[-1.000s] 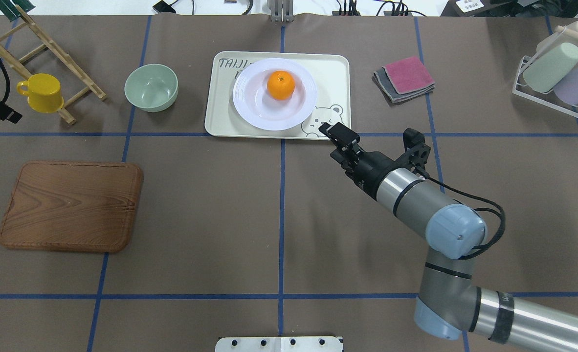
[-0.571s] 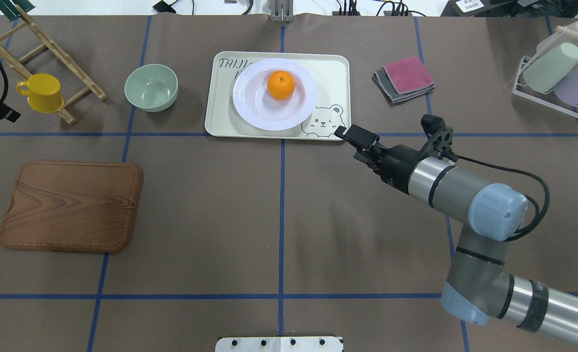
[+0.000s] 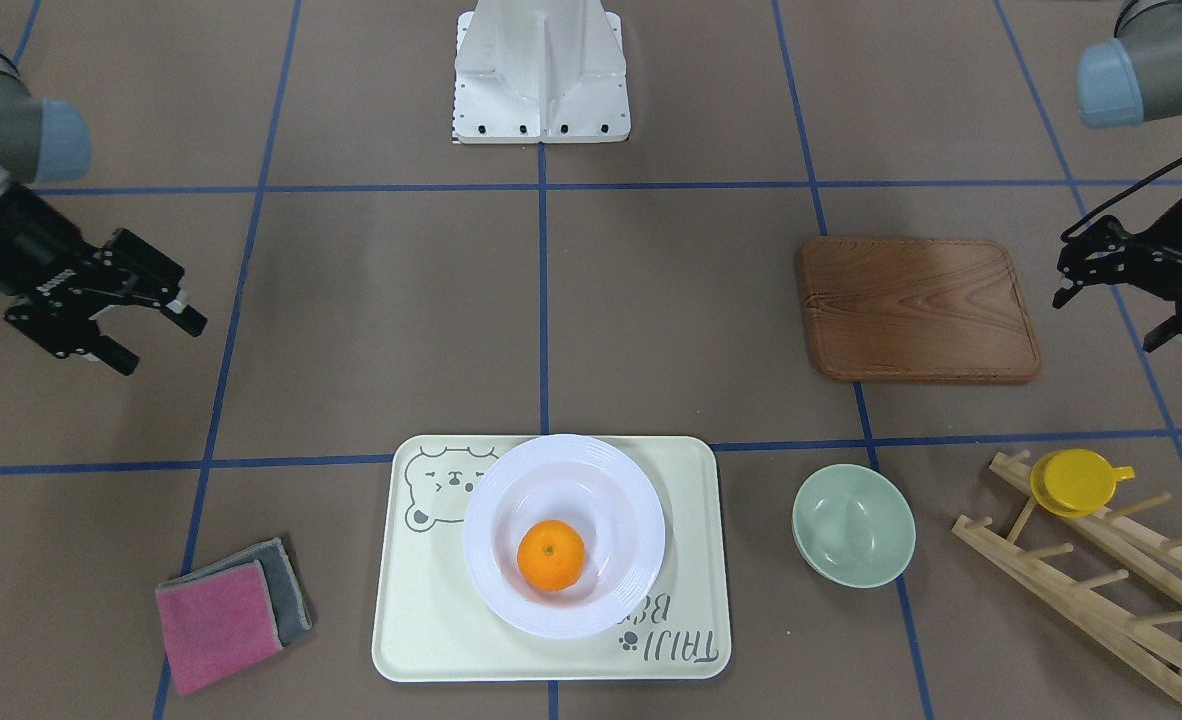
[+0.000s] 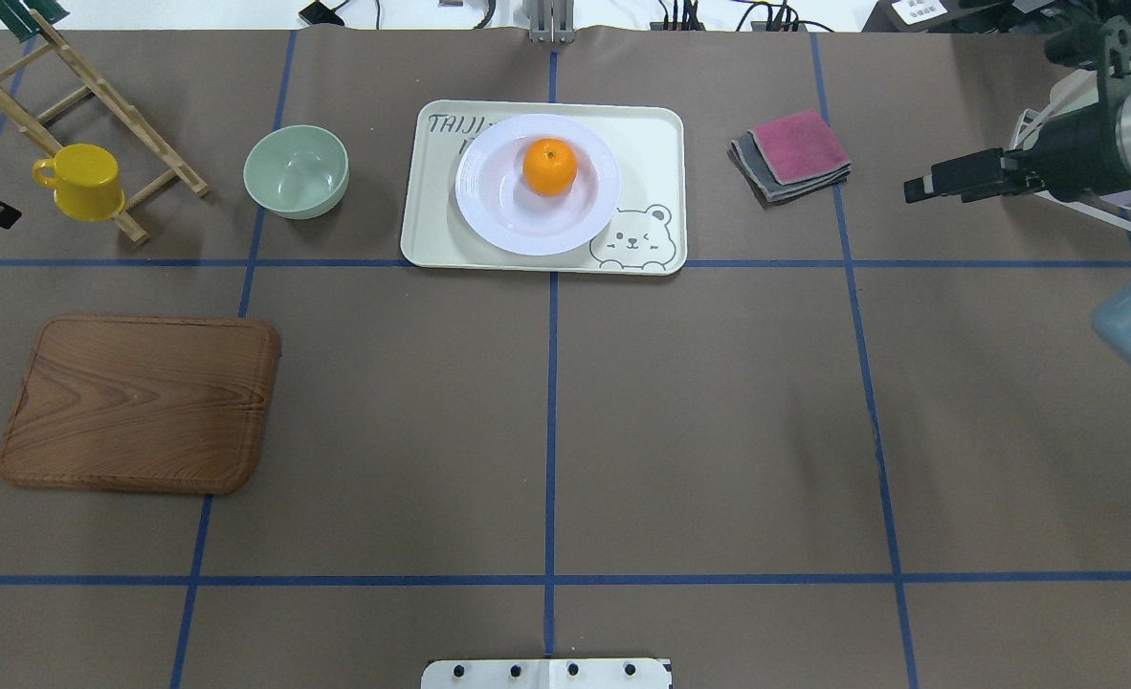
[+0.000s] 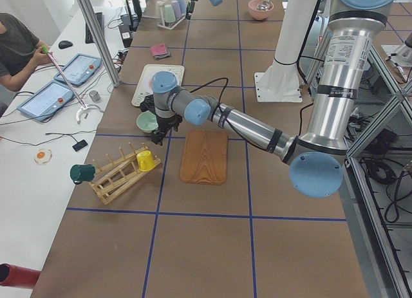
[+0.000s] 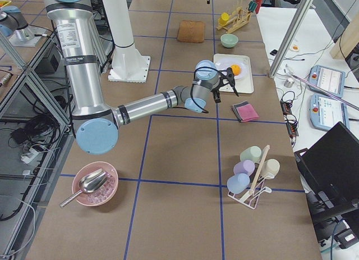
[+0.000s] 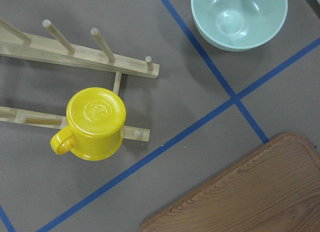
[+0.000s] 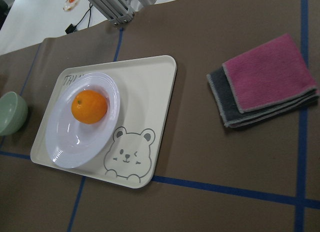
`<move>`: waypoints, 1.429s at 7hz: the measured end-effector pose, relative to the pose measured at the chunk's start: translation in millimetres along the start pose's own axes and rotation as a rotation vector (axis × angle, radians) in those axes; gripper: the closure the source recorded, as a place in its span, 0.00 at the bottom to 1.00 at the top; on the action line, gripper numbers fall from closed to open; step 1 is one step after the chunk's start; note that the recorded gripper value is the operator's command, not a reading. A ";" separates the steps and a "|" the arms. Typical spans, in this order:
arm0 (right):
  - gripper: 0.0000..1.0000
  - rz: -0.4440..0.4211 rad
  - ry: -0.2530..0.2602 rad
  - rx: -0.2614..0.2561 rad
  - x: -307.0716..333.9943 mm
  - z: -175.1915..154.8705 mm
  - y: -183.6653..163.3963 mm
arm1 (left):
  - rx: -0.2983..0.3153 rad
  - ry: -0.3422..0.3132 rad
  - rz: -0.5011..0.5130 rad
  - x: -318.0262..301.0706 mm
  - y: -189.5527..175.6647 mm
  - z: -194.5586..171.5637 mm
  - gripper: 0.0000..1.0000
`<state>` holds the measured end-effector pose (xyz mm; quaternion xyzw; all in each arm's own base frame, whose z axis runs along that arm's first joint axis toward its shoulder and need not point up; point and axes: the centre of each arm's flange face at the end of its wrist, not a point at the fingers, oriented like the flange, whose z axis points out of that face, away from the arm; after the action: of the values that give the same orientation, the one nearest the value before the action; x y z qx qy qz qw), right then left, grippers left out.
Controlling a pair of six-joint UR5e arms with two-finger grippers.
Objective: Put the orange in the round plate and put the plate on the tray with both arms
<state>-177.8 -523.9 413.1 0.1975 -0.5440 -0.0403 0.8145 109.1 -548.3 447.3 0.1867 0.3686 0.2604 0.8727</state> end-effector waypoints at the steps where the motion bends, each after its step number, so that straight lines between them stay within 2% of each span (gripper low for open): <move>1: 0.01 -0.073 0.059 -0.033 27.6 -10.2 0.6 | 0.003 -0.011 0.016 -10.0 4.2 -5.3 0.00; 3: 0.01 -0.215 0.191 -0.118 86.6 -27.8 10.8 | 0.010 -0.037 0.048 -35.3 18.1 -18.3 0.00; 5: 0.00 -0.354 0.325 -0.251 140.5 -55.0 13.4 | -0.002 -0.059 0.058 -71.0 39.8 -27.1 0.01; 6: 0.01 -0.379 0.350 -0.309 155.3 -75.9 13.7 | -0.037 -0.053 0.011 -85.9 50.7 -25.9 0.00; 7: 0.00 -0.369 0.352 -0.338 162.1 -93.8 21.4 | -0.079 -0.046 -0.060 -100.7 63.9 -28.9 0.00; 10: 0.00 -0.285 0.302 -0.343 181.5 -126.1 55.5 | -0.119 0.018 -0.187 -113.2 95.0 -22.8 0.00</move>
<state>1.2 -488.7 549.8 0.1349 -0.3683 -0.2165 0.8940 -5.0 -536.8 543.3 0.0968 0.3760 0.2010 0.8993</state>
